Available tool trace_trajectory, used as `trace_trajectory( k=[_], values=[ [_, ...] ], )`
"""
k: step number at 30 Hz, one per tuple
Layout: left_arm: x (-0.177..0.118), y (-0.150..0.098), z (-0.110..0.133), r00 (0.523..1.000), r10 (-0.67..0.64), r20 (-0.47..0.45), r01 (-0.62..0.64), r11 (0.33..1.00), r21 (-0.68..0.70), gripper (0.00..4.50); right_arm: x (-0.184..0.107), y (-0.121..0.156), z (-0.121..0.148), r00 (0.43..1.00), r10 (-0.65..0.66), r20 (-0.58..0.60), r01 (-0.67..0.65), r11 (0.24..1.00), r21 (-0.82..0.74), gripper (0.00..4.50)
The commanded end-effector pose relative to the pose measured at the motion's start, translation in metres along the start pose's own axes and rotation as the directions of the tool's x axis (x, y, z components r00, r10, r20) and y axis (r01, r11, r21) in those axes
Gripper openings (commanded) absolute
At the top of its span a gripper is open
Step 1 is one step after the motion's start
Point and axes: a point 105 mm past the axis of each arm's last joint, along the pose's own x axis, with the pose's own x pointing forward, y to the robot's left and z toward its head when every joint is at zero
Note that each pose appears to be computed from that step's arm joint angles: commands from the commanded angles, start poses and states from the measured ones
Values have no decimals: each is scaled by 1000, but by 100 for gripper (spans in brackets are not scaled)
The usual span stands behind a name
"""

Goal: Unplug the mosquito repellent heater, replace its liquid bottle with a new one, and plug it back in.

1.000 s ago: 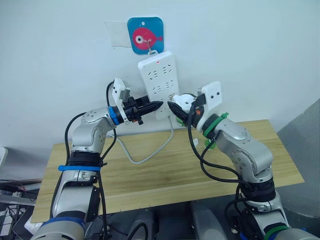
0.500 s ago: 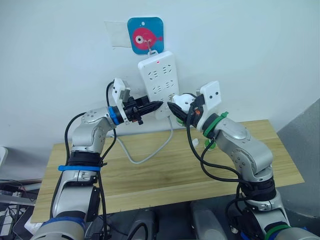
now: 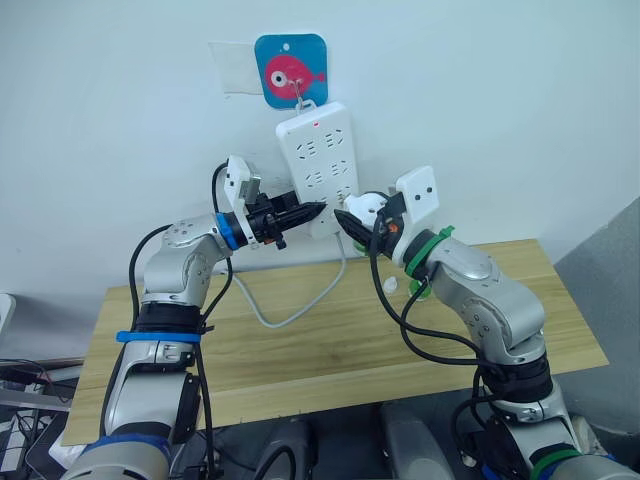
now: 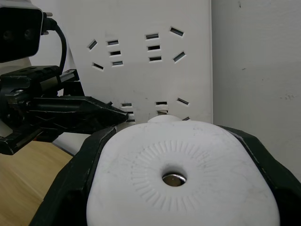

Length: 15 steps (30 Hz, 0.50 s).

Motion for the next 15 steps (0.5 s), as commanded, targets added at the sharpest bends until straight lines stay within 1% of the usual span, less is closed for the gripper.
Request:
trace_trajectory(
  k=[1,10,15],
  values=[
    [0,-3,16,999,-12,31,10,998,54,130,-2,1,21,996,-3,88,6,1000,-27,303],
    [1,-3,16,999,-15,28,14,998,54,130,-1,1,26,994,-9,108,13,999,-38,303],
    [1,-3,16,999,-18,27,17,998,54,130,0,0,23,996,-19,89,24,998,-56,303]
  ],
)
